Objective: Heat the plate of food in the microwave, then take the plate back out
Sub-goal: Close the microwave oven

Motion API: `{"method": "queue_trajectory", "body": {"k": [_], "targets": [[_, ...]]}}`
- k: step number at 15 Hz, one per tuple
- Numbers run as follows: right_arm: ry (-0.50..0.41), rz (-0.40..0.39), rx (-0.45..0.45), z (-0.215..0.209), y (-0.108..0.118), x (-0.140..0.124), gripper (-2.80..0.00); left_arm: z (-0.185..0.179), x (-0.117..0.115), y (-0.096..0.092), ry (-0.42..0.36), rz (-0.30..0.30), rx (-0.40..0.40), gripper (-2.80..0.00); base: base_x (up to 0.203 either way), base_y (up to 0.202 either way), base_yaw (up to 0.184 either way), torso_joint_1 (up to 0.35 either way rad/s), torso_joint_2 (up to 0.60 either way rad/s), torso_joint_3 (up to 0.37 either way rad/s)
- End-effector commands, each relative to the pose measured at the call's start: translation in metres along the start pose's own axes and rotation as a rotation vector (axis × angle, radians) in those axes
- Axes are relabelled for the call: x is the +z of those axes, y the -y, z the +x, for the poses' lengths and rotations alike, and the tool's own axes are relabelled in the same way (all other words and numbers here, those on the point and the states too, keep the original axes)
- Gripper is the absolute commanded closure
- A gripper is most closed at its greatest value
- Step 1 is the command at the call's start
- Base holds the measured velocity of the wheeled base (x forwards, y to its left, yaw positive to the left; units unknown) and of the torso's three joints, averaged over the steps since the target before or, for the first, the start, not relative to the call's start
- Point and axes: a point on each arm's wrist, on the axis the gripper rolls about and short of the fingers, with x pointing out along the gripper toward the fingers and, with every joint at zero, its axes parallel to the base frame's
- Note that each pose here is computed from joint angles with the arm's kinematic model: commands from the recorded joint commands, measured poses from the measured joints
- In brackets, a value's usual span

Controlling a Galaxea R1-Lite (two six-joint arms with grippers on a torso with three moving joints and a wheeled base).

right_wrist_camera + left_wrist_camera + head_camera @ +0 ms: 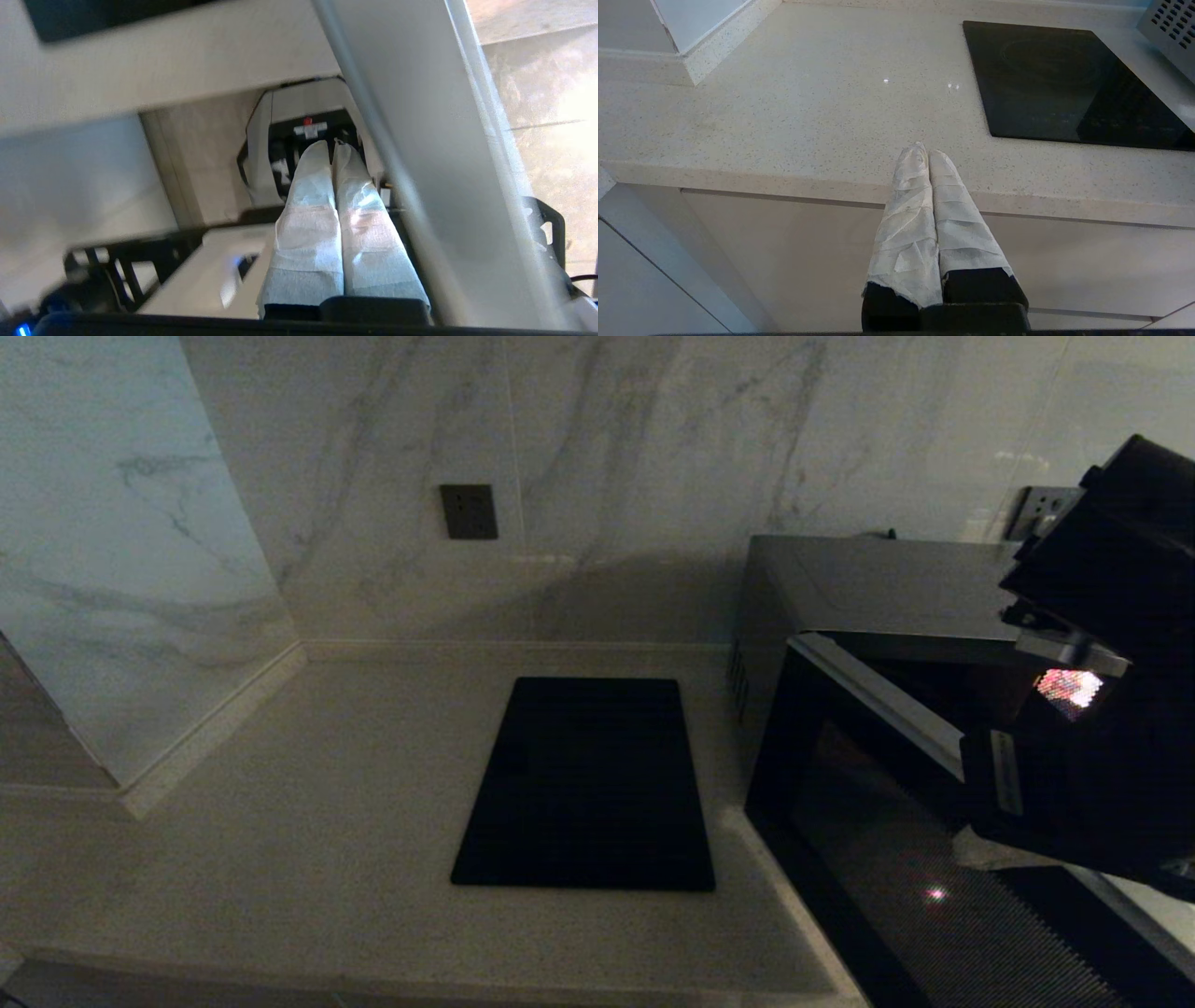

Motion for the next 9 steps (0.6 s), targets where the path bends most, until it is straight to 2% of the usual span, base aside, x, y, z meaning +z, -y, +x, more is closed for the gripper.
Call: {"method": "queue_trajectory", "body": {"k": [1,5,9], "targets": [[0.019,0.077,-0.034,0.009,0.009,0.015,0.00,0.000,0.000,0.000,0.000,0.000,0.001,0.00,0.000,0.000,0.000,0.000,0.00,0.000],[0.108,0.217,-0.057,0.026,0.030,0.055,0.00,0.000,0.000,0.000,0.000,0.000,0.001,0.00,0.000,0.000,0.000,0.000,0.00,0.000],[0.171,0.285,-0.088,0.041,0.051,0.081,0.00,0.000,0.000,0.000,0.000,0.000,0.001,0.00,0.000,0.000,0.000,0.000,0.00,0.000]]}}
